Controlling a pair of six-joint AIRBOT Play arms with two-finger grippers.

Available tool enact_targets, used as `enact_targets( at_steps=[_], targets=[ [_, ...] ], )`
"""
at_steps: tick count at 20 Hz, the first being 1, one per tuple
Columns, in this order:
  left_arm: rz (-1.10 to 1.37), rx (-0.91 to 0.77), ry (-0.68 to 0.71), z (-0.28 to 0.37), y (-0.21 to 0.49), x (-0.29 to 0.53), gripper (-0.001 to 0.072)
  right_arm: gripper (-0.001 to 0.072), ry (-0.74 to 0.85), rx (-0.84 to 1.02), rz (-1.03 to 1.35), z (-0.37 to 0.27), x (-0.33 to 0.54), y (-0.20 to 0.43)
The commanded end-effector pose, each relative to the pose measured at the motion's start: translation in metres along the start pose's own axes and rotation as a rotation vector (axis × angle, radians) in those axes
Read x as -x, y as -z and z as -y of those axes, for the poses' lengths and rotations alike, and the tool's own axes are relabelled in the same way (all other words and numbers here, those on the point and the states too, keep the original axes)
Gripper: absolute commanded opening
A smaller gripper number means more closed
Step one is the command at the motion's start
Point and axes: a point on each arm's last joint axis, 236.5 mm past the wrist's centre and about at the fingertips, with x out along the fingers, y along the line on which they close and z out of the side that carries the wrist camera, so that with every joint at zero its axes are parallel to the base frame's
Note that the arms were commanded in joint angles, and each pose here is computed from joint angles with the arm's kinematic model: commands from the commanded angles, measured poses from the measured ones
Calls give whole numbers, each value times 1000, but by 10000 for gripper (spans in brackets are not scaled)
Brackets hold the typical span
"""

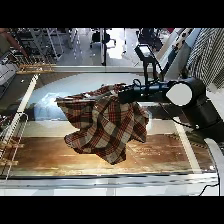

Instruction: Fold the clothes and pants, and hang the long-sleeved shirts on hangers.

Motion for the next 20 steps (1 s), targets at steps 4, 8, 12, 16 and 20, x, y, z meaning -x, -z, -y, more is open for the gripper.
enact_targets(
  at_steps=[4, 8, 12, 16, 20],
  targets=[
    [-46, 71, -265, -83, 48, -54, 541, 28, 5, 39, -19, 1, -2, 5],
    [54, 62, -323, -102, 31, -76, 541, 28, 4, 39, -51, 0, -1, 13],
    [38, 81, -189, -79, 23, -107, 472, 28, 3, 37, -42, 0, -2, 11],
    [7, 79, -170, -80, 21, -130, 471, 28, 3, 37, -63, 0, -1, 16],
    [-21, 77, -166, -82, 23, -142, 237, 28, 3, 37, -68, 0, -1, 17]
  ],
)
